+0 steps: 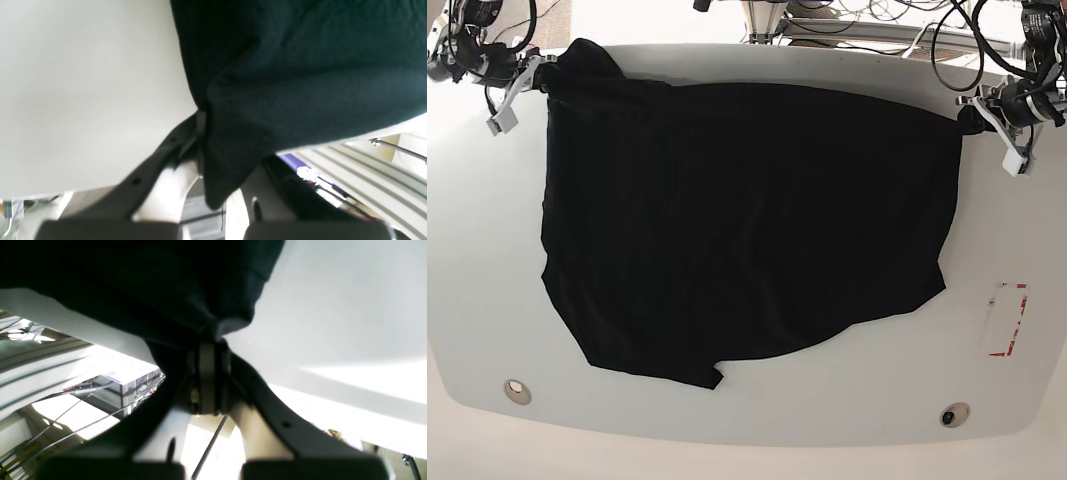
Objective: Layout the t-shirt on the table in an organized manner, then fold the t-shirt properly
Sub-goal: 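Pull the held corners apart with both grippers to stretch the shirt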
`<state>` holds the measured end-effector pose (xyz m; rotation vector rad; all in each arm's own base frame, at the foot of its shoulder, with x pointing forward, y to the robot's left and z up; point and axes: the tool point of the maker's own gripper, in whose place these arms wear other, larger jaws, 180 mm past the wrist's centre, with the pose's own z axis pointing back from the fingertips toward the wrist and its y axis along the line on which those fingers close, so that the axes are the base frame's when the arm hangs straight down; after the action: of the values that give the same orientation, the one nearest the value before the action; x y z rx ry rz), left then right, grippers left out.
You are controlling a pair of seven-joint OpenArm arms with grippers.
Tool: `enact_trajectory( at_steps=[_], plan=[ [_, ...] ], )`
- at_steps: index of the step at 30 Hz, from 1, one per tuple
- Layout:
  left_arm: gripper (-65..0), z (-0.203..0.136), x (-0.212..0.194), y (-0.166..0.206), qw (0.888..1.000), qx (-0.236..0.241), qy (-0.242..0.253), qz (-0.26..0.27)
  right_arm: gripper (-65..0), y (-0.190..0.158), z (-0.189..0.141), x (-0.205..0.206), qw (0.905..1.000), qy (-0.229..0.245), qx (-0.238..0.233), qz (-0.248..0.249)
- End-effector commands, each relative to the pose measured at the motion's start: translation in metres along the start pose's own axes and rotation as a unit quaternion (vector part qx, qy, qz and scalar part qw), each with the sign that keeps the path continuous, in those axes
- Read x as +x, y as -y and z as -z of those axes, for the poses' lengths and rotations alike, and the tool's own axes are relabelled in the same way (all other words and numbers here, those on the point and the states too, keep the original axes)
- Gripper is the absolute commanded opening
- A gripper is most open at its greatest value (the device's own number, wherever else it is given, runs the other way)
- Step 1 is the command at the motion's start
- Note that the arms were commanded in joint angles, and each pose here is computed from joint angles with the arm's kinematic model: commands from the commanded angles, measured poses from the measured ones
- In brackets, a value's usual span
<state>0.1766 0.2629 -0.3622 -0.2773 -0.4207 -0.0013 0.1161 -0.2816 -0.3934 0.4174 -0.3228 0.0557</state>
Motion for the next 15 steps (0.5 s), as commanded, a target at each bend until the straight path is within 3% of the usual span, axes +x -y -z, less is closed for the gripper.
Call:
enact_trajectory(
  at_steps=[1,15],
  plan=[
    [-65.0,-0.007,0.012,-0.007,1.000,0.018,0.012,0.016,-64.8,0.002,-0.007,0.010,0.9998,0.014,-0.006,-0.013],
    [-64.7,-0.024,0.080,-0.015,0.994,0.044,0.082,0.056,-64.8,0.001,-0.009,0.060,0.9969,0.067,-0.006,-0.040]
  ],
)
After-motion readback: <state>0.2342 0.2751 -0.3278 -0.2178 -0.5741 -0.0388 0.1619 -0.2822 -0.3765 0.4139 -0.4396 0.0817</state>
